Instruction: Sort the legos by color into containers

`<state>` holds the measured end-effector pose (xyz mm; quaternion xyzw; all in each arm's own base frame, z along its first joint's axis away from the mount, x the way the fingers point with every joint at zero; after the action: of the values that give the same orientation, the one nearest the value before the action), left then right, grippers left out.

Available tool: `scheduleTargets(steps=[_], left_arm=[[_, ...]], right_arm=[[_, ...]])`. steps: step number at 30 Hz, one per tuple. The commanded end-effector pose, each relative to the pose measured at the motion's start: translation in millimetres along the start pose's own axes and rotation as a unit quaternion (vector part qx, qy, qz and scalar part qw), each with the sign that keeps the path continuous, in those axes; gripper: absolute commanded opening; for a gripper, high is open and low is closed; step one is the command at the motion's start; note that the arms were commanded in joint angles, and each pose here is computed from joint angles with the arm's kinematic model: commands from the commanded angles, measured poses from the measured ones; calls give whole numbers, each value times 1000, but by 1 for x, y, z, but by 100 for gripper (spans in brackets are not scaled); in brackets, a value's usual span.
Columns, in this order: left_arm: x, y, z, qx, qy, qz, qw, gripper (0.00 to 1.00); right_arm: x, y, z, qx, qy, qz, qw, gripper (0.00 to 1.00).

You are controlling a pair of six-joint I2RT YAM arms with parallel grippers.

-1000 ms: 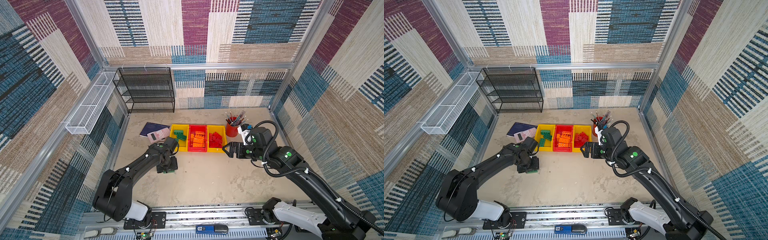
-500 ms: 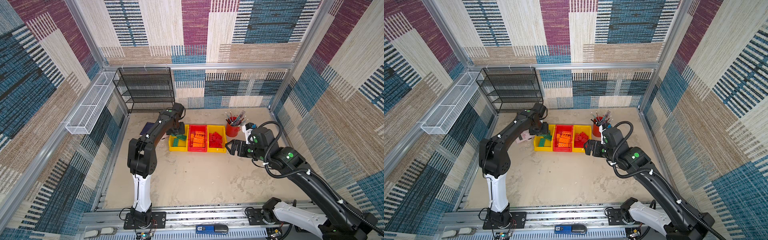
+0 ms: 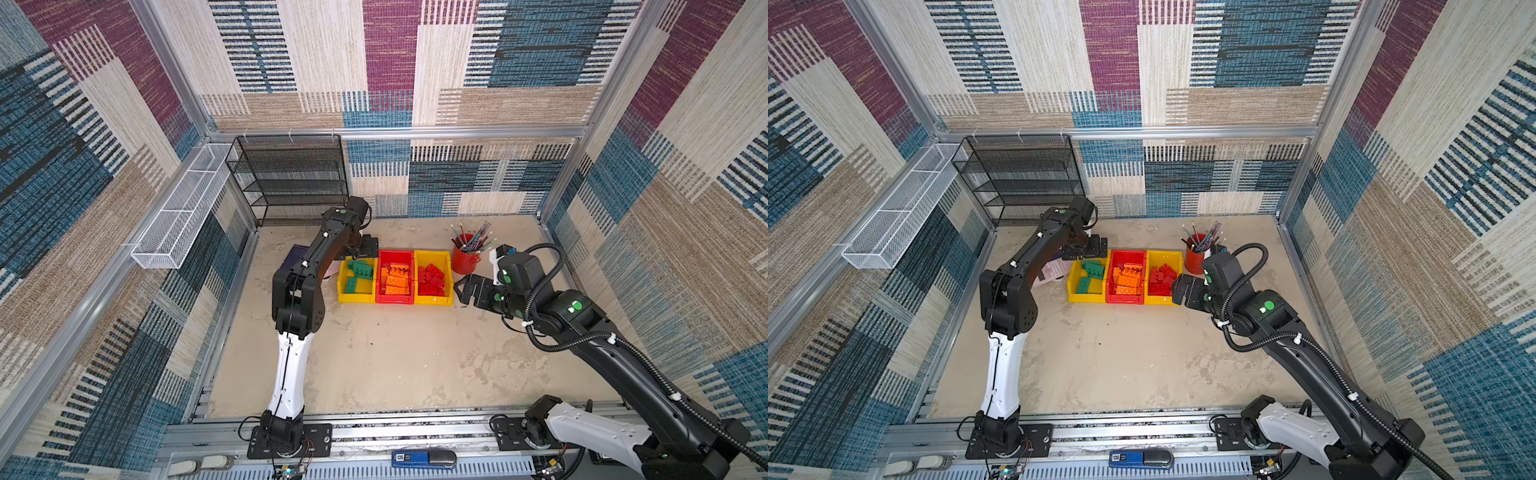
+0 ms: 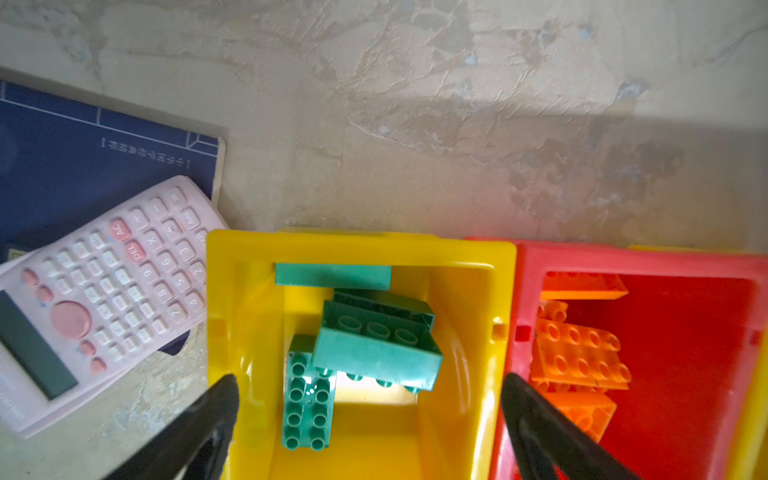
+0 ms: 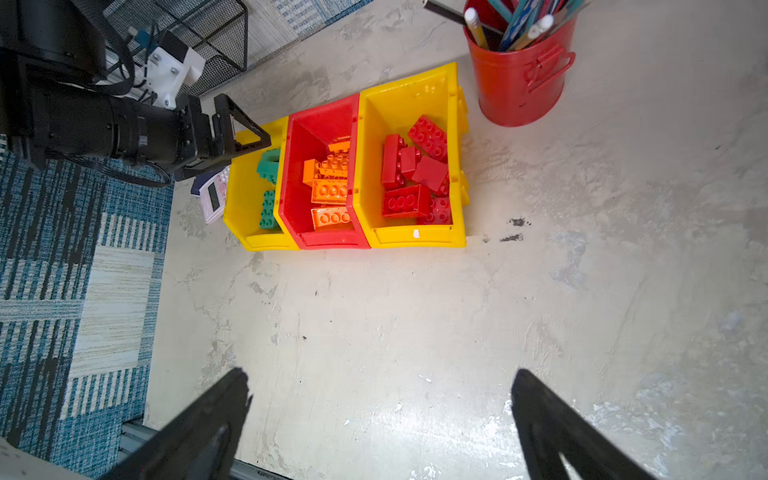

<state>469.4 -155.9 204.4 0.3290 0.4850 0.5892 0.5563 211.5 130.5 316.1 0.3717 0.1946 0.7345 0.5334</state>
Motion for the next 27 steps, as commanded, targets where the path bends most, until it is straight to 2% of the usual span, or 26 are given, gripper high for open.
scheduleTargets(steps=[1,8,13,16,18,22,24,27], left_arm=[[7,27,0,-30,-16,3,999,99],[50,86,-21,-139,3,35,990,99],[96,115,-63,-209,32,55,976,99],[125,125,-95,-243,60,63,966,99],[141,130,-116,-274,66,68,957,99],[165,132,-152,-347,43,87,933,99],[178,131,-169,-384,47,101,917,99],[189,127,-186,-415,52,107,902,99]], right_arm=[[6,-5,9,-15,6,12,1000,99],[4,-16,16,-54,49,14,997,100],[1,-15,28,-101,90,14,991,100],[0,-21,34,-104,109,13,988,100],[-3,-35,35,-83,116,25,990,100],[-19,-64,31,-46,101,-7,994,100],[-24,-72,31,-42,108,-7,993,100],[-29,-75,33,-50,114,11,992,100]])
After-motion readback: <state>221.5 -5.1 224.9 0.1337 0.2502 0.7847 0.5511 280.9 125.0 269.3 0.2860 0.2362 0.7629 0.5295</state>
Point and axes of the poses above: each gripper's point midway between its finger pads, its own y axis back along the fingers, its own x axis along the line the jaws close on, z = x × y, the point moved 8 cm from there along y, back along the fingers, and after that the axes turned 11 degrees about y, right-handed, at the moved point
